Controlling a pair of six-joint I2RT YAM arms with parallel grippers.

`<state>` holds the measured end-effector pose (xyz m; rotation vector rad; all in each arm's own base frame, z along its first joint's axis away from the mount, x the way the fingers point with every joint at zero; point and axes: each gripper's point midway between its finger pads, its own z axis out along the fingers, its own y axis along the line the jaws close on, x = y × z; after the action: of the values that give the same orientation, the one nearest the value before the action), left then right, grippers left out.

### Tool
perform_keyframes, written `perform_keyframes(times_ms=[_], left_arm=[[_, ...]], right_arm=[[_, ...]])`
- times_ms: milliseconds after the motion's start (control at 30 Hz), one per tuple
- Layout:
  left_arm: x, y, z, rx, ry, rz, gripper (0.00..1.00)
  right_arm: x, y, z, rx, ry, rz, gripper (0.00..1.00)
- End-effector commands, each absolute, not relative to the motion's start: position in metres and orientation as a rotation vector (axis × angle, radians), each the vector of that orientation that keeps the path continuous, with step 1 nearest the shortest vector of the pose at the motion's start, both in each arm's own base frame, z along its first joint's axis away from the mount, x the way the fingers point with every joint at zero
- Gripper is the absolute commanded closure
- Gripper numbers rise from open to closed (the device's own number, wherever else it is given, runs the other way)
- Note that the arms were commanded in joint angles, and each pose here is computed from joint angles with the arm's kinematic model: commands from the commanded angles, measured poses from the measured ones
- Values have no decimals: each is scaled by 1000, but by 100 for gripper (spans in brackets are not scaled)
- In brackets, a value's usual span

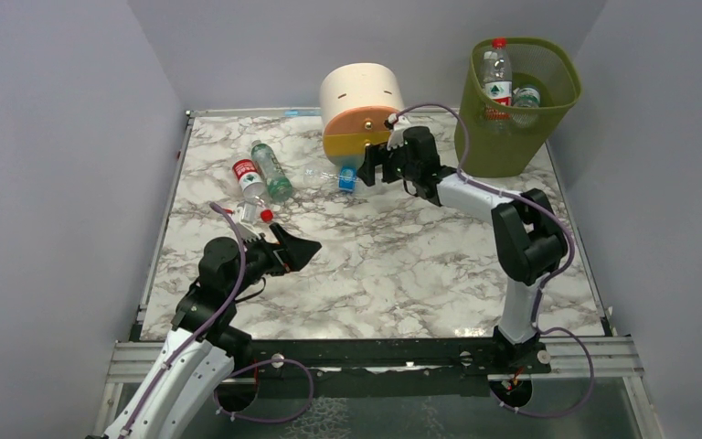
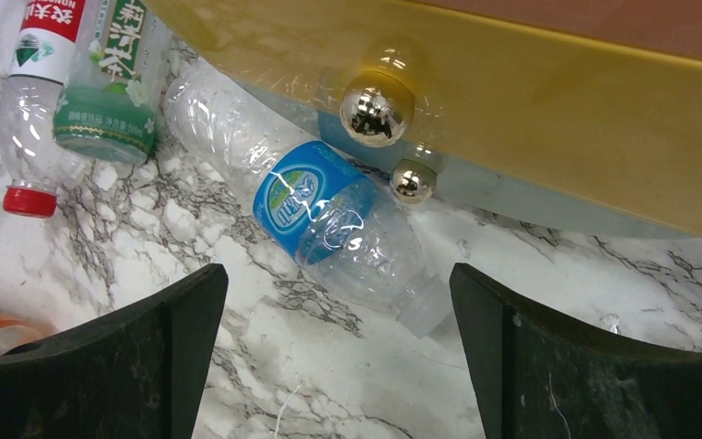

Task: Put the plastic bottles in the bin
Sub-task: Adjust the plastic bottle at the center of the board.

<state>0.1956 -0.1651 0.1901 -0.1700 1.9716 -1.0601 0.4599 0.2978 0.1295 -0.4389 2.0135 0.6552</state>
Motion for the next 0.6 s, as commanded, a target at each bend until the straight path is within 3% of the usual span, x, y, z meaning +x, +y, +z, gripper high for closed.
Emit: perform_keyframes(times_ms=[0, 567], left_arm=[[195, -164, 190, -174, 1973, -1055, 1], [196, -163, 187, -180, 1984, -1042, 1]], right_arm=[[464, 309, 122, -471, 1961, 691, 6], [467, 331, 103, -555, 1948, 792, 6]])
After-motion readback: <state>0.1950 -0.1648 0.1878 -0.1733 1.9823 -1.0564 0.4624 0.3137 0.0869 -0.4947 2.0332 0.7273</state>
